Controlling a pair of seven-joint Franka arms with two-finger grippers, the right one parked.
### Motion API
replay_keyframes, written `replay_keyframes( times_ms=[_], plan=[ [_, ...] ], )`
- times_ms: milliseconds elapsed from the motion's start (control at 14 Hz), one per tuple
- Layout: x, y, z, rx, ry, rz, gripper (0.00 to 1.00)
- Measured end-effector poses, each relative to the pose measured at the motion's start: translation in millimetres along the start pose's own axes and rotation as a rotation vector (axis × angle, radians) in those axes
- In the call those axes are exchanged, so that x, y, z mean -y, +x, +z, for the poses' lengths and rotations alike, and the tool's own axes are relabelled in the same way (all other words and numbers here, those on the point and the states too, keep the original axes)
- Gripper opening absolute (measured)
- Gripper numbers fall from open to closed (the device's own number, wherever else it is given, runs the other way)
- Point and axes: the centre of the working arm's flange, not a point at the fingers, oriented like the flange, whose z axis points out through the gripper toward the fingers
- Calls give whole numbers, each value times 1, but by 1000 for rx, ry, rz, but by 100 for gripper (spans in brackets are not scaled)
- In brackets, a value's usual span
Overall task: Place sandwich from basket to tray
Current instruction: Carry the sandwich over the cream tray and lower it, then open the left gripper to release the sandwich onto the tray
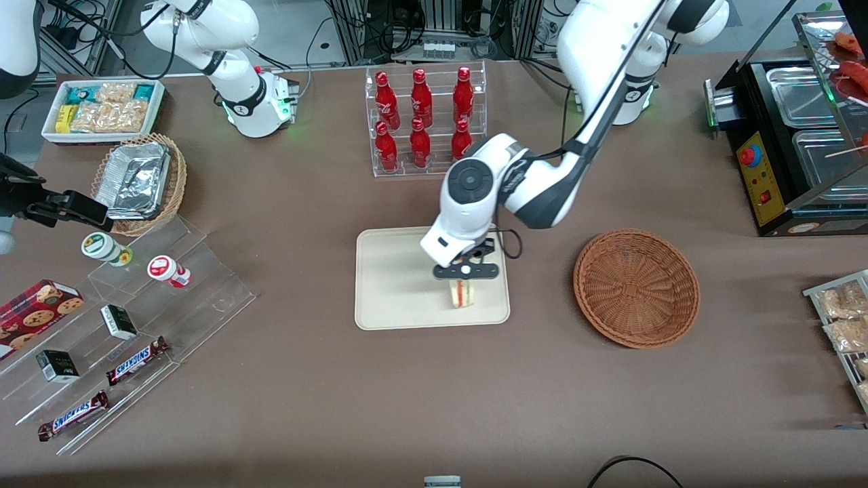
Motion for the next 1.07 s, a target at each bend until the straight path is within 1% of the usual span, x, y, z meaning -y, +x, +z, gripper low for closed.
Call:
replay_keyframes(
  times_ms=[429,643,857,1071],
  plan=[
    [-34,-23,32,13,4,41,15],
    [-43,-32,43,14,2,53,15],
    [-47,-32,58,6,-7,56,15],
    [-53,-32,70,-12,13,47,15]
  ],
)
